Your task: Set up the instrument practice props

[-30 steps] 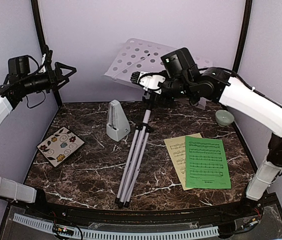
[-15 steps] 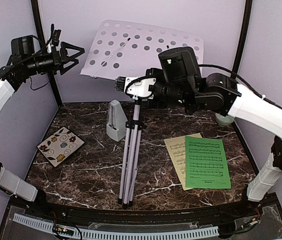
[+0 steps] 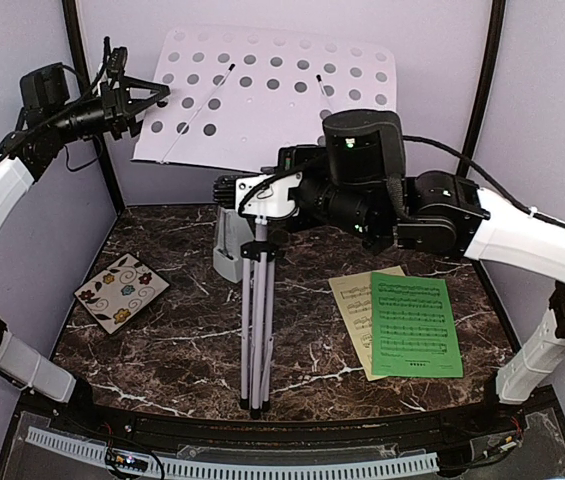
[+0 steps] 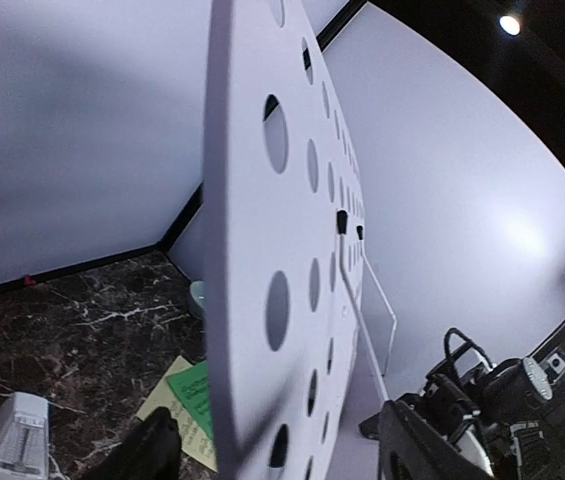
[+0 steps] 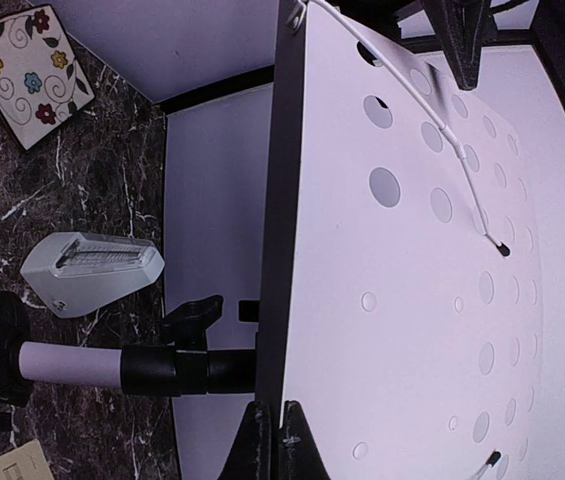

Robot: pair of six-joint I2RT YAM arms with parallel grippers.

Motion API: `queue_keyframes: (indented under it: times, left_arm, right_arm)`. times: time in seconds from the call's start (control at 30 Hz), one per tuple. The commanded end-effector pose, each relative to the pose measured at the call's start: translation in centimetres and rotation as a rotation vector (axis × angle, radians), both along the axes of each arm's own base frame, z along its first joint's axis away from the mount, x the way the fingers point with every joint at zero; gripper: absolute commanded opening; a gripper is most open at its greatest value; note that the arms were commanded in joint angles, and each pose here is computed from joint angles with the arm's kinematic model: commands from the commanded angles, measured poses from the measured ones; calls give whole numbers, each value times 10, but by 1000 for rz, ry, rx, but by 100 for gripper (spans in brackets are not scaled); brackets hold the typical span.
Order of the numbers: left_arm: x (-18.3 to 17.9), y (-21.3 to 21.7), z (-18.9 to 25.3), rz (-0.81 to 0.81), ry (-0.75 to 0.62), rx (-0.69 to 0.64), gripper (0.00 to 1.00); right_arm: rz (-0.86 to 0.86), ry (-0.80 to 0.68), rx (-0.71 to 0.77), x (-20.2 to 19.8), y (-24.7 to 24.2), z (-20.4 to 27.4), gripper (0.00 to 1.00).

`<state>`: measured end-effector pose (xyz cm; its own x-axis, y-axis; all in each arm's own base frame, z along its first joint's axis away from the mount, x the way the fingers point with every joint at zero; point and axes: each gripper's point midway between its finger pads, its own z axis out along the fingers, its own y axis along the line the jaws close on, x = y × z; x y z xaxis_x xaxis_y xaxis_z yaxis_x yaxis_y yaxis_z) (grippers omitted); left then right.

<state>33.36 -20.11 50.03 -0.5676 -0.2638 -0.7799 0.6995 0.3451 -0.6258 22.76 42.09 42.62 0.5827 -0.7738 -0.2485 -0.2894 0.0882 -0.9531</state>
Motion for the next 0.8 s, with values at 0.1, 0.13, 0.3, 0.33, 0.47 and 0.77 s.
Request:
queue_keyframes:
  times: [0.1,0.13,0.3,0.33,0.47,0.77]
  left_arm:
    - [-37,-11,24,-115,-91,-32,48]
    - [-38,-11,24,-119,-94,-30,44]
    - [-44,-14,25,-138,-98,-28,33]
    - [-45,-15,26,-142,-103,-29,31]
    - [-50,-18,34,-137,-145,-29,19]
    - [-71,-11,76,-66,-390,-60,0]
  right_arm:
    - [-78,-222,318,-5,-47,118,0]
    - [-77,-228,319,-6,-48,118,0]
    - [-66,-250,326,-8,-51,118,0]
    - [-66,-252,327,-8,-51,117,0]
    - [-66,-265,321,-9,-52,114,0]
    - [-83,-242,348,-9,-61,105,1]
